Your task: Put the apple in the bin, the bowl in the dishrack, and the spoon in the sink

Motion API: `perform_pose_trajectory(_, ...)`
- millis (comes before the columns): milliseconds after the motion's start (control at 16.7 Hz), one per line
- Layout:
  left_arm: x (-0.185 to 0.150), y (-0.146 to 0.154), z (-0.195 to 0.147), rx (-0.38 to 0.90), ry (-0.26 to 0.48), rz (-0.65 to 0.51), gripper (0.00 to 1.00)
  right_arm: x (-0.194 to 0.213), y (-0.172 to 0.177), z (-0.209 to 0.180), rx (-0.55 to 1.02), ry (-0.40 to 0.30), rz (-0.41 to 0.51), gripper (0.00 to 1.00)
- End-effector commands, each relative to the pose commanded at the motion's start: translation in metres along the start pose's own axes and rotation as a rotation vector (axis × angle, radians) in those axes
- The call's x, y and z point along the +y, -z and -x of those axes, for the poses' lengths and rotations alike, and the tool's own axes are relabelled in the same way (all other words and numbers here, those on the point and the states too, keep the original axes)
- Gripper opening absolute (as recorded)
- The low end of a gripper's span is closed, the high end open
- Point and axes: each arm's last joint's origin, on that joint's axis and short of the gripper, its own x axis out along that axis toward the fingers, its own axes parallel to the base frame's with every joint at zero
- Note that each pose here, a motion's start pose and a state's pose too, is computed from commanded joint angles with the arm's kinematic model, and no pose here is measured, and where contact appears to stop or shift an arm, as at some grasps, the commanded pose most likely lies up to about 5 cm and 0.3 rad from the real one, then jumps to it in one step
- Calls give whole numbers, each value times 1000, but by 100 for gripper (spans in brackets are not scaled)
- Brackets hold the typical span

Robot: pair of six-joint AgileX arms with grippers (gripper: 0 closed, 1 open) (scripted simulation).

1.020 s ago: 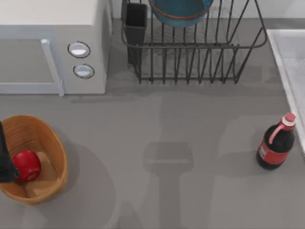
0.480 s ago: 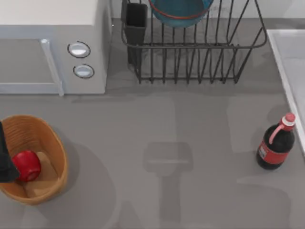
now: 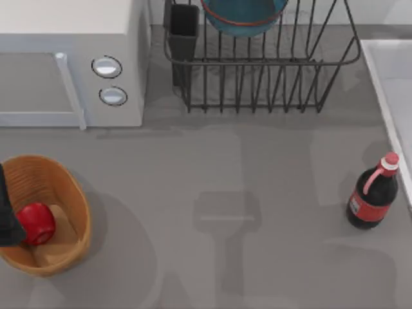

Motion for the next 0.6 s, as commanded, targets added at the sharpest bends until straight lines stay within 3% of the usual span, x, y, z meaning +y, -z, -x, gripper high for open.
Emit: perform_pose_trajectory(600,0,0,0,0,0,0,100,3,3,-37,-3,-2,7,0)
